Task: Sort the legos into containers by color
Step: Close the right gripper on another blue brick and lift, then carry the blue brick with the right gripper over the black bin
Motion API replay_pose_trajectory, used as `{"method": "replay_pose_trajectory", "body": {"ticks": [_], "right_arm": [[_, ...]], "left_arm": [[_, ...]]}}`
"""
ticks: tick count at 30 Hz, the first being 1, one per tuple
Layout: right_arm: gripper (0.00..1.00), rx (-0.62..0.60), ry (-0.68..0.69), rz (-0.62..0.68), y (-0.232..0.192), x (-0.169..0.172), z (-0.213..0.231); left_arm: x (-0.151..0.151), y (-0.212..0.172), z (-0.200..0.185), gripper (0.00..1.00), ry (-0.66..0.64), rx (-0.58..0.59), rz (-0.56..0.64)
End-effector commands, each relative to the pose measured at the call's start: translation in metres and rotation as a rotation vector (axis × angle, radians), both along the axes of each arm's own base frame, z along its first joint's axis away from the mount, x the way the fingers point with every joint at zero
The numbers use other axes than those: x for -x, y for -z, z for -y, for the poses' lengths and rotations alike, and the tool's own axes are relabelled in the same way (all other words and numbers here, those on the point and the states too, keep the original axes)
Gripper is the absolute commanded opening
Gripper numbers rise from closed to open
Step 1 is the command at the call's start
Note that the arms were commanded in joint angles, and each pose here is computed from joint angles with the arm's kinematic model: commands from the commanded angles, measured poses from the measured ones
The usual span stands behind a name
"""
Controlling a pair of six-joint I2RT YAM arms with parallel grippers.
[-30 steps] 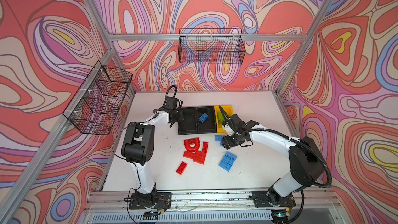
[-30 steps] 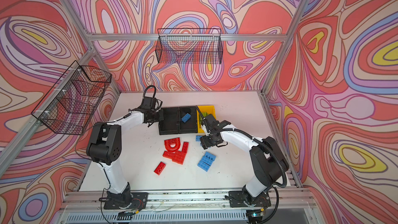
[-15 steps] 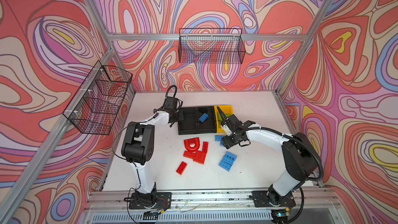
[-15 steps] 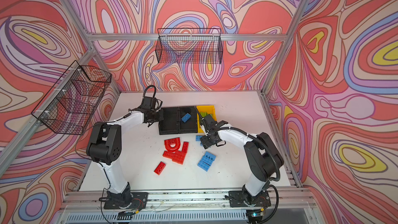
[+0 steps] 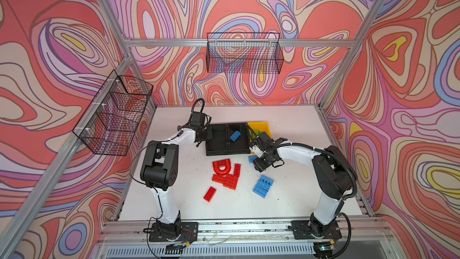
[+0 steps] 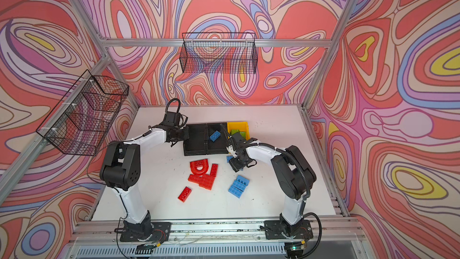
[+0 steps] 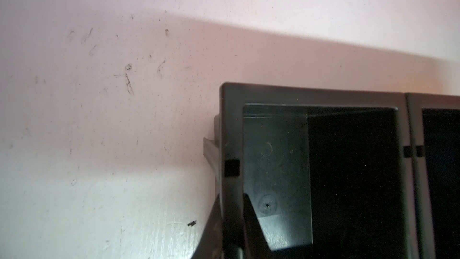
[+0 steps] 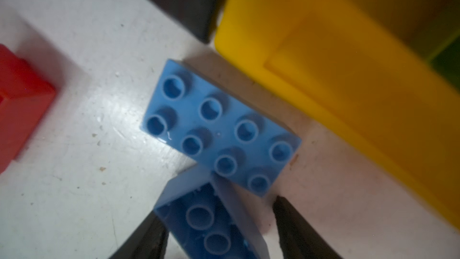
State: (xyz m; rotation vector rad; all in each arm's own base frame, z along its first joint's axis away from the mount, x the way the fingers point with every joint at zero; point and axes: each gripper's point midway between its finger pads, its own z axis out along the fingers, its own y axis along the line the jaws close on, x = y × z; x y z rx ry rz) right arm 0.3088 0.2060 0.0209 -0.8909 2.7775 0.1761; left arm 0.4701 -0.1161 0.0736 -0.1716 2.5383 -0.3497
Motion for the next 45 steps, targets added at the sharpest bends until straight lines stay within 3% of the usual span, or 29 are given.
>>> {"method": "replay_pose_trajectory", "body": {"ticks": [1,9,14,21,25,33,39,43,45], "right_arm": [[0.5,-0.021,-0.034,-0.009,0.001,0.004,-0.006],[0.3,-0.045,-0.038,0.006,-0.022,0.019,-0.006],[0.28,-0.077,-0.009,0.07,-0.057,0.011,-0.008],[0.31,-0.286,0.105,0.244,-0.133,-0.04,-0.046],[0.32,-0.415,0.152,0.3,-0.154,-0.081,-0.081],[0.34,-0.459,0.258,0.3,-0.122,-0.153,-0.124],[0.36,-0.464,0.335,0.306,-0.098,-0.177,-0.132],[0.45,-0.495,0.353,0.301,-0.094,-0.182,-0.138],[0.54,-0.506,0.354,0.298,-0.094,-0.182,-0.139]], "left_arm": [[0.001,-0.014,0.001,0.0,0.013,0.0,0.024],[0.0,-0.014,0.002,0.0,0.015,0.002,0.026],[0.001,-0.014,0.002,0.0,0.012,0.004,0.029],[0.0,-0.015,0.004,0.0,0.015,0.022,0.036],[0.001,-0.017,0.005,0.0,0.017,0.025,0.036],[0.001,-0.024,0.005,0.0,0.019,0.032,0.047],[0.001,-0.025,0.006,0.0,0.02,0.033,0.05],[0.002,-0.025,0.006,0.0,0.023,0.035,0.047],[0.002,-0.026,0.006,0.0,0.023,0.032,0.049]]}}
